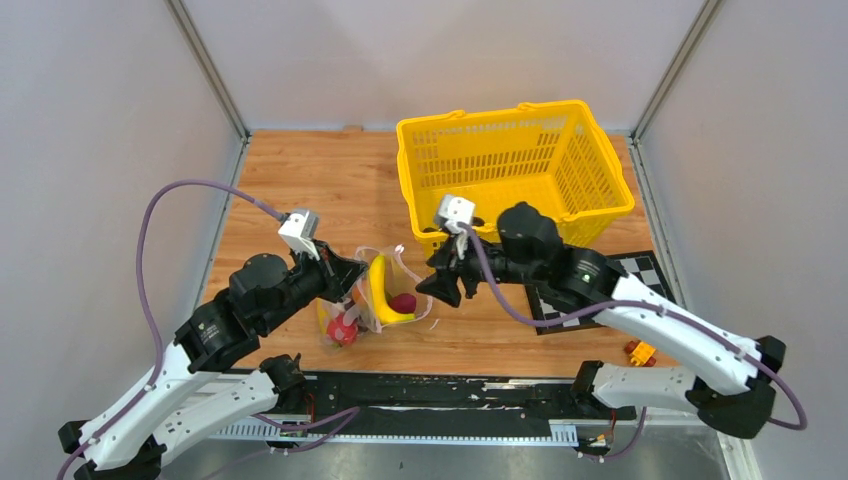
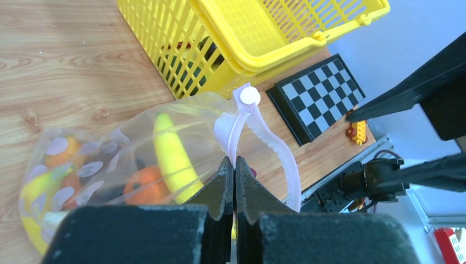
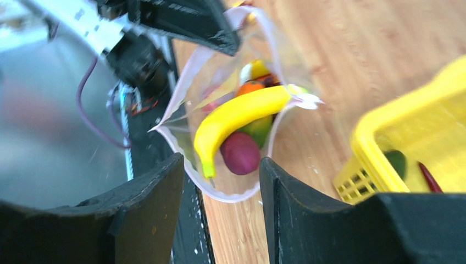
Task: Place the food in the zip-top bag and seal the zipper
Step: Adjust the zipper food storage bag at the center of the board.
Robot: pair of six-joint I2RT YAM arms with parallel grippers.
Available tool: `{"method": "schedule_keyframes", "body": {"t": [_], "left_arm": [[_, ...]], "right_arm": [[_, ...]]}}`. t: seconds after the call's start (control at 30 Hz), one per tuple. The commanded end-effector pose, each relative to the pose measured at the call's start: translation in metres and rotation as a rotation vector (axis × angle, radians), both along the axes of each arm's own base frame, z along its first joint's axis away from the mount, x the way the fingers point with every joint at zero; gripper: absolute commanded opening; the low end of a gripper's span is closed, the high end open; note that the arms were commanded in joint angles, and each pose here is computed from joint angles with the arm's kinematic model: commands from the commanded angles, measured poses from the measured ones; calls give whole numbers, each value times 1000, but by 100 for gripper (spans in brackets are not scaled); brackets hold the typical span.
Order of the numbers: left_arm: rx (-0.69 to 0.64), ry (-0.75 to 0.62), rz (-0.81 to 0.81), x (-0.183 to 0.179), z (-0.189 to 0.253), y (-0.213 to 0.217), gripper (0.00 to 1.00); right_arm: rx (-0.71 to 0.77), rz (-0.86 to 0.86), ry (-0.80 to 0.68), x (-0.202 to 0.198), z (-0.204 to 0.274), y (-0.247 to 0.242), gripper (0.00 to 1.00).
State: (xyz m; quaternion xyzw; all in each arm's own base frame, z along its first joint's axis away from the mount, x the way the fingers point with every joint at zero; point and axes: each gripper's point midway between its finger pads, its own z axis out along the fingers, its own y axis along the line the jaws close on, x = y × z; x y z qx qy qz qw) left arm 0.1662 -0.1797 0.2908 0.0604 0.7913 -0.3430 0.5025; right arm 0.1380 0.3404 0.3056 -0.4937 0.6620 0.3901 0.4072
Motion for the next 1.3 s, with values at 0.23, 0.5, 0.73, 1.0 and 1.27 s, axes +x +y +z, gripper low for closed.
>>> {"method": "schedule_keyframes", "body": {"t": [0.23,0.5,0.73,1.0,1.27], "left_arm": [[-63,-48,34,7,18,-1,0],[-67,-47,32,4,17,2,0],[-67,-41,16,4,15,-3,0],[-71,-70,-138,-13,41,-19,0],[-59,-95,-310,-38,70,-31,2]], "right_arm": [[64,-479,323,32,-56,-18,57],[107,-484,425,36,-68,7,37],[162,-357,419,22,-45,19,0],[333,-124,376,-5,36,32,0],[505,-77,449,-17,70,24,0]]}}
